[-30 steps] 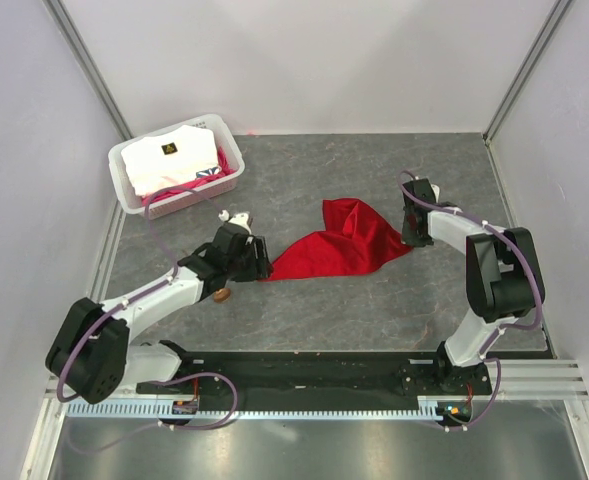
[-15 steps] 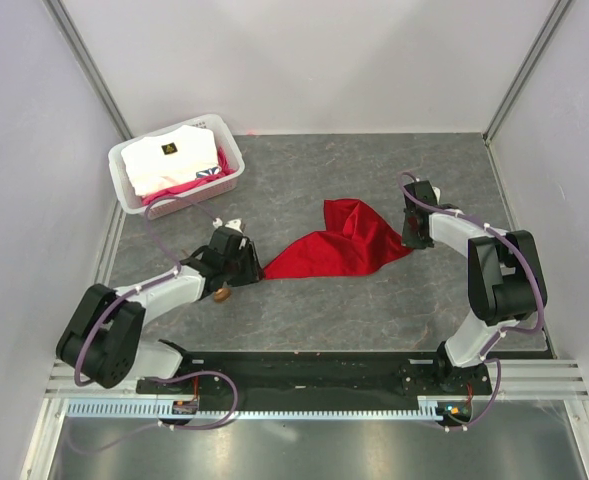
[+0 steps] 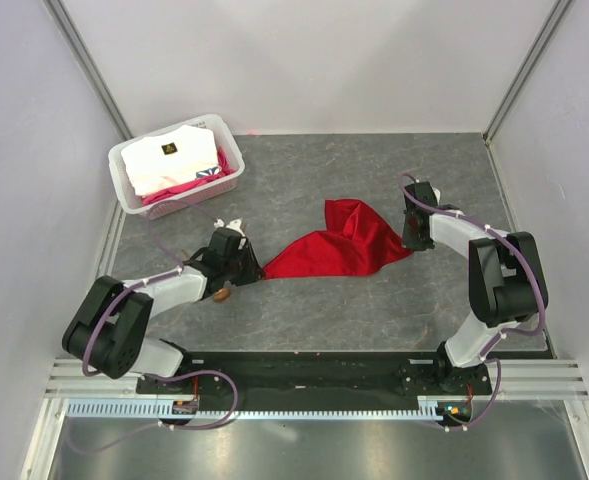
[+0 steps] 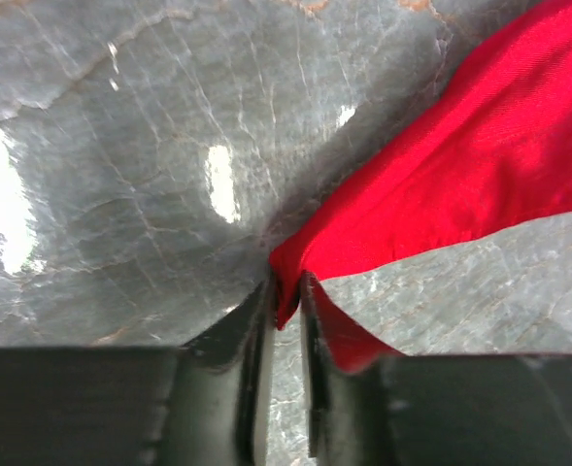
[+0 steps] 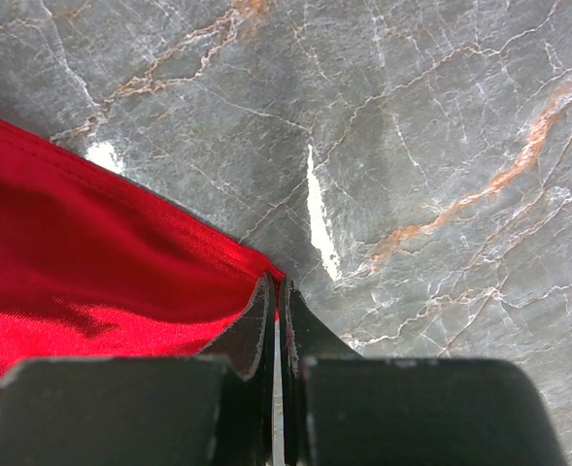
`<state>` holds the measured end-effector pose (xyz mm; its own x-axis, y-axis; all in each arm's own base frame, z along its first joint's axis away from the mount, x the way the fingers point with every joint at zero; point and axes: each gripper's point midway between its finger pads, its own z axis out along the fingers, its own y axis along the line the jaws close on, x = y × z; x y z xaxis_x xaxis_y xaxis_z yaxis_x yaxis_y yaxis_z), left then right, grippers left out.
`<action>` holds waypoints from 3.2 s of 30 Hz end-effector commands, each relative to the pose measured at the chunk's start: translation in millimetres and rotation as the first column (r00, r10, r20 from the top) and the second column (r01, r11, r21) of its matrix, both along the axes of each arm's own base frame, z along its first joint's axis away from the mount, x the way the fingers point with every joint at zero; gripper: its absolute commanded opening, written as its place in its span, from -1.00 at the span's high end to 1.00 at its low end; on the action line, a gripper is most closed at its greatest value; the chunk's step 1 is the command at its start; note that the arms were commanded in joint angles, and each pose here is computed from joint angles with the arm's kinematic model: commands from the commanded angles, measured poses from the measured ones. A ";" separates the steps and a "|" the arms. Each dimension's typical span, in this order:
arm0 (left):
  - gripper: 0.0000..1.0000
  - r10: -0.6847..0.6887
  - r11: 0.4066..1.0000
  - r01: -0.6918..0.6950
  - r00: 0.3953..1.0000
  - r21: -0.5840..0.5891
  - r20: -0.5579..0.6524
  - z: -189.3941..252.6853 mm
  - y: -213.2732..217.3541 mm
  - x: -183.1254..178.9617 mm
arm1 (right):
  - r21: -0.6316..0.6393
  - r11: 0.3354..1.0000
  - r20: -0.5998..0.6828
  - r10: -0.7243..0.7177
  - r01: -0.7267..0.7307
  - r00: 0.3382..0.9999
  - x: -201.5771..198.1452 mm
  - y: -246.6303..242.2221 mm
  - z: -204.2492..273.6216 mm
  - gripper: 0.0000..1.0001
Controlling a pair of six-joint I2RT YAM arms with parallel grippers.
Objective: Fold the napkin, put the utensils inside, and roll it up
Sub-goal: Flatten the napkin out
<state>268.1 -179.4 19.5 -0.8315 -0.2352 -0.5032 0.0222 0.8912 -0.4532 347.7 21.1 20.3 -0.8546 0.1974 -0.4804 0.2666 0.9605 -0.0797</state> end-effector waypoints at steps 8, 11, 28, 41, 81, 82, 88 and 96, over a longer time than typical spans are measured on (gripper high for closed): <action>0.96 -0.015 0.993 0.023 0.998 -0.117 0.068 53.0 -17.0 6.6 | 0.064 0.998 0.135 0.021 -0.030 0.991 8.3 9.6 58.9 1.00; 0.96 -0.010 0.991 0.029 0.989 -0.128 0.146 92.5 -15.9 14.5 | 0.069 0.997 0.226 0.017 -0.034 0.974 12.5 9.1 101.4 1.00; 0.96 0.076 0.984 0.034 0.805 -0.175 0.588 338.7 35.2 -17.1 | 0.062 0.996 0.678 0.004 -0.062 0.735 -56.9 -10.3 360.1 1.00; 0.96 0.012 0.988 0.092 0.762 -0.126 0.648 391.2 27.3 -6.8 | 0.019 0.998 0.734 0.027 -0.060 0.678 -39.4 -13.2 408.0 1.00; 0.96 0.011 0.948 0.227 0.679 -0.223 0.734 452.2 14.0 -26.1 | -0.015 0.997 0.804 0.056 -0.075 0.592 -64.9 -18.0 462.0 1.00; 0.96 0.002 0.959 0.191 0.731 -0.208 0.682 427.7 9.1 2.4 | -0.037 0.998 0.783 0.062 -0.054 0.619 -42.9 -19.4 448.9 1.00; 0.96 -0.033 0.974 0.143 0.854 -0.173 0.519 341.7 -1.3 104.6 | -0.095 0.995 0.589 0.050 0.007 0.807 62.7 -28.3 322.4 1.00; 0.96 -0.019 0.986 0.074 0.940 -0.148 0.340 233.1 -15.3 253.6 | -0.075 0.997 0.456 0.029 0.005 0.890 195.2 -40.9 207.9 1.00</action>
